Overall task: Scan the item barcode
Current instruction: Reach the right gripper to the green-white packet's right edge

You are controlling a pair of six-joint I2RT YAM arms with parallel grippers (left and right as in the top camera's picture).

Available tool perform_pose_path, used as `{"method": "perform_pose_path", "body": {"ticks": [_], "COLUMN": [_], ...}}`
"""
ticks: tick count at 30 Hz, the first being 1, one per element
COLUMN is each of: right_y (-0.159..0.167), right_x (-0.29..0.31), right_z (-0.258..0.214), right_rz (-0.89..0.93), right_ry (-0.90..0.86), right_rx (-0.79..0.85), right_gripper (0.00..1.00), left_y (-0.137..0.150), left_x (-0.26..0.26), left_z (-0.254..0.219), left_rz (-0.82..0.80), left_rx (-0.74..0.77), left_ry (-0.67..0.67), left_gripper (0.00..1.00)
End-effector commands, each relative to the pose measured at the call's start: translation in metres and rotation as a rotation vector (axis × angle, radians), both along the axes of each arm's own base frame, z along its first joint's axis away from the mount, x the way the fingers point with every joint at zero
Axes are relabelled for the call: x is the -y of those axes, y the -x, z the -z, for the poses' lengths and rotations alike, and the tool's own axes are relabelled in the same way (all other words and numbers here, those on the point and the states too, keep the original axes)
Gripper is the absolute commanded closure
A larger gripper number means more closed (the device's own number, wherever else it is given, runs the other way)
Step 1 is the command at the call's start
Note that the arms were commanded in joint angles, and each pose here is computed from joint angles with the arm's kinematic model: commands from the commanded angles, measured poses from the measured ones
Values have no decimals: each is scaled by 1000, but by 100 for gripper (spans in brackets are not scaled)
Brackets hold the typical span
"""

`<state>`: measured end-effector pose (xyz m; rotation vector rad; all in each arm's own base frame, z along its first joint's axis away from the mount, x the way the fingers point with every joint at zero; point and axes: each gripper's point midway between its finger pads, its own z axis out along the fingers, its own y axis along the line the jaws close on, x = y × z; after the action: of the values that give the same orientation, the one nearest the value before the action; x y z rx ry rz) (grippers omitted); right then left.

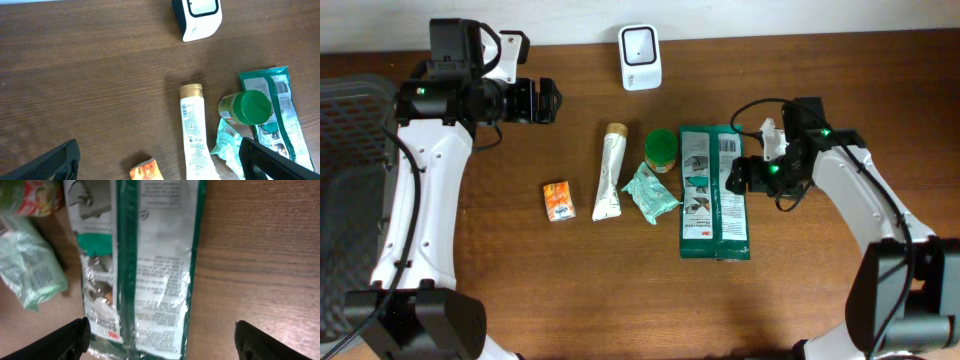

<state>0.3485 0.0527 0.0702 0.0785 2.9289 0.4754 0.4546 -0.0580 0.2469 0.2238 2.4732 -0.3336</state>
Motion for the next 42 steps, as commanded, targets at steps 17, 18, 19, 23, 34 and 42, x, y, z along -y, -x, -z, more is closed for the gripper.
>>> {"method": "perform_pose_path", "body": {"ticks": [17,18,19,23,34,42], "right_y": [-20,-20,-20,-20,-17,-17], "right_x": [4,4,3,0,-1,-1], "right_z": [44,44,44,41,41,41], "right_rz": [-55,-57,-58,-60,-58,-52], "right_ry": [-232,-232,-232,-257,-262,-263], "right_rx": [-6,-3,-3,-1,-15,-18], "right_gripper": [26,26,26,26,25,28], "left_y": [-1,-1,-1,2,22,40], "left_x": [-1,-1,-1,1,90,157], "left_z": [3,3,3,4,-9,33], "left_rz": [16,16,16,23,279,176], "left_rx": [-1,-1,-1,-15,-10,-156], "left_ry": [-2,-2,-2,9,195,106], "left_gripper": [1,1,1,1,1,100]}}
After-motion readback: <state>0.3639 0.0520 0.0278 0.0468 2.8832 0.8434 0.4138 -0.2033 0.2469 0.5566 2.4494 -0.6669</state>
